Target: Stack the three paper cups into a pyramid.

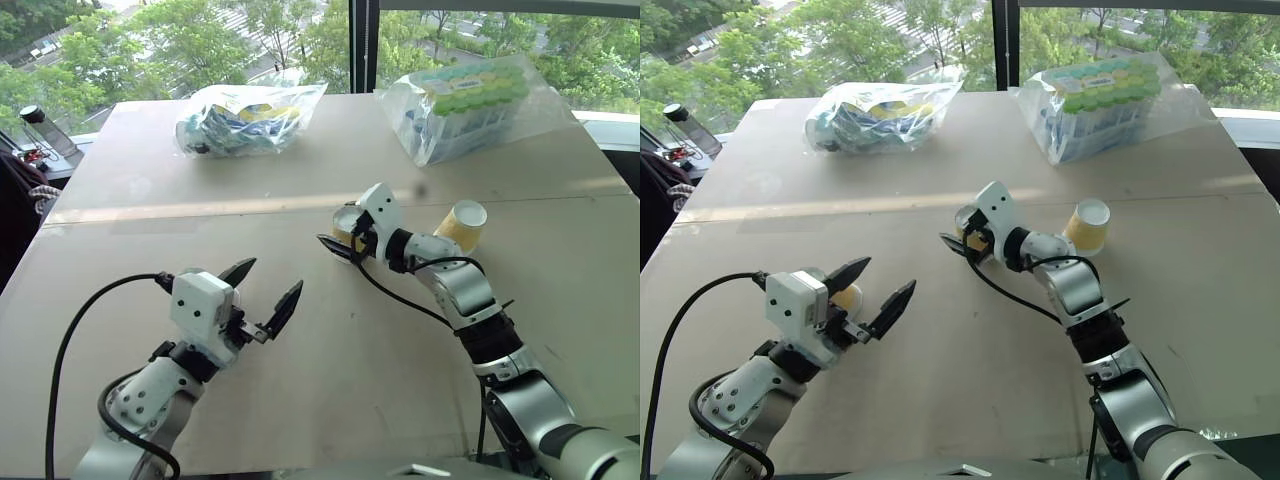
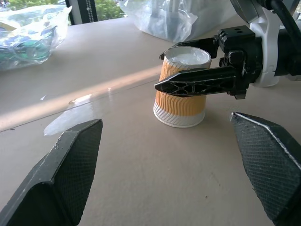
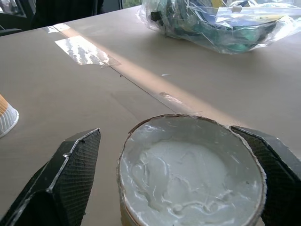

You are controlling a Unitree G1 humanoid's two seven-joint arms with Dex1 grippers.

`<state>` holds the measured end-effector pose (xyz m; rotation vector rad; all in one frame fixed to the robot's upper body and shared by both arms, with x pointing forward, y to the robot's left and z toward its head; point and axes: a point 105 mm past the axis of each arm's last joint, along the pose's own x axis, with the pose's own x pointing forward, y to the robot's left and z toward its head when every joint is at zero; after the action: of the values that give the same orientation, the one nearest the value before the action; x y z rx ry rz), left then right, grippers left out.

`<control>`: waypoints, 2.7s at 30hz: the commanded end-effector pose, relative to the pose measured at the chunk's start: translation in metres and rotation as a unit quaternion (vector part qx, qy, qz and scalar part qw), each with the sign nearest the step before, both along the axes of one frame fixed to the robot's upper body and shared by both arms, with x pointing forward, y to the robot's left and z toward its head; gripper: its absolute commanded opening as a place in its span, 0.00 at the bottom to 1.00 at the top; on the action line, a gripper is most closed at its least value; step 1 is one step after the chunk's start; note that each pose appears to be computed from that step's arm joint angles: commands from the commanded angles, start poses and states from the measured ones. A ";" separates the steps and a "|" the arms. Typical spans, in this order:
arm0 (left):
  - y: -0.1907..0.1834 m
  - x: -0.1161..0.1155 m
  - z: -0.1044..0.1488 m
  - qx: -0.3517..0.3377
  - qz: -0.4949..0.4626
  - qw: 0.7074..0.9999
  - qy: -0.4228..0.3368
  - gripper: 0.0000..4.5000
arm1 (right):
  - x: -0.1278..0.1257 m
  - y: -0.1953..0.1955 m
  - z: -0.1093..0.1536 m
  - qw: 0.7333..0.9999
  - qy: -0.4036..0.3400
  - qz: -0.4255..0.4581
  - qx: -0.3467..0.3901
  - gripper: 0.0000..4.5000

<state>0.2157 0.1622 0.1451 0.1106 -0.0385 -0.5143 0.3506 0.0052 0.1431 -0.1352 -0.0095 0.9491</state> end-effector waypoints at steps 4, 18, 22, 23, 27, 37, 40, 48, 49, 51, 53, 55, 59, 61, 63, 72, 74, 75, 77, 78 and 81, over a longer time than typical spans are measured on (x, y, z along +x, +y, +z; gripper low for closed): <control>-0.015 -0.004 0.004 0.010 -0.073 0.997 -0.008 1.00 | -0.028 -0.041 0.029 0.998 -0.043 -0.015 0.031 0.97; -0.062 0.015 0.020 0.028 -0.249 0.968 -0.011 1.00 | -0.015 -0.179 0.051 0.939 -0.146 -0.308 -0.045 0.97; -0.064 0.020 0.028 0.022 -0.268 0.963 -0.017 1.00 | -0.009 -0.195 0.033 0.933 -0.097 -0.345 -0.017 0.97; -0.064 0.021 0.029 0.026 -0.272 0.962 -0.017 1.00 | -0.009 -0.193 0.031 0.936 -0.085 -0.342 0.002 0.97; -0.060 0.023 0.030 0.040 -0.268 0.962 -0.022 1.00 | -0.012 -0.181 0.042 0.942 -0.086 -0.317 0.064 0.97; -0.057 0.025 0.033 0.042 -0.259 0.964 -0.028 1.00 | -0.011 -0.164 0.036 0.948 -0.076 -0.304 0.048 0.97; -0.058 0.023 0.036 0.035 -0.261 0.964 -0.034 1.00 | -0.011 -0.162 0.026 0.952 -0.053 -0.298 0.052 0.97; -0.058 0.022 0.044 0.031 -0.265 0.963 -0.047 1.00 | -0.009 -0.163 0.014 0.947 -0.027 -0.312 0.068 0.97; -0.058 0.022 0.044 0.031 -0.266 0.962 -0.047 1.00 | -0.009 -0.164 0.014 0.947 -0.026 -0.313 0.072 0.97; -0.058 0.022 0.044 0.031 -0.267 0.962 -0.048 1.00 | -0.010 -0.164 0.013 0.947 -0.024 -0.313 0.074 0.97; -0.058 0.022 0.045 0.031 -0.268 0.962 -0.048 1.00 | -0.010 -0.164 0.012 0.947 -0.022 -0.313 0.077 0.92; -0.058 0.023 0.045 0.032 -0.268 0.962 -0.049 1.00 | -0.011 -0.164 0.011 0.947 -0.019 -0.312 0.079 0.79; -0.057 0.023 0.044 0.033 -0.267 0.962 -0.048 1.00 | -0.012 -0.161 0.010 0.951 -0.019 -0.300 0.078 0.49; -0.056 0.022 0.042 0.032 -0.263 0.963 -0.045 1.00 | -0.014 -0.156 0.010 0.955 -0.017 -0.287 0.077 0.48; -0.053 0.022 0.039 0.029 -0.250 0.967 -0.042 1.00 | -0.014 -0.149 0.010 0.960 -0.017 -0.271 0.072 0.48; -0.026 0.022 0.009 0.007 -0.087 0.996 -0.028 1.00 | -0.012 -0.096 0.010 0.981 -0.004 -0.186 0.058 0.48; -0.024 0.017 0.008 -0.001 -0.066 0.997 -0.030 1.00 | -0.011 -0.086 0.010 0.984 0.002 -0.170 0.052 0.48; -0.024 0.015 0.006 -0.003 -0.059 0.998 -0.030 1.00 | -0.011 -0.081 0.011 0.986 0.003 -0.161 0.050 0.48; -0.024 0.012 0.004 -0.004 -0.053 0.998 -0.028 1.00 | -0.012 -0.073 0.011 0.988 0.006 -0.147 0.045 0.48; -0.024 0.011 0.004 -0.005 -0.051 0.998 -0.029 1.00 | -0.012 -0.070 0.011 0.989 0.007 -0.141 0.043 0.48; -0.027 0.008 0.004 -0.009 -0.054 0.998 -0.030 1.00 | -0.011 -0.063 0.011 0.990 0.011 -0.132 0.038 0.48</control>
<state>0.2287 0.1403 0.1340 0.0913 -0.0399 -0.6069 0.3411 -0.0636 0.1442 -0.0503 0.0229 0.6613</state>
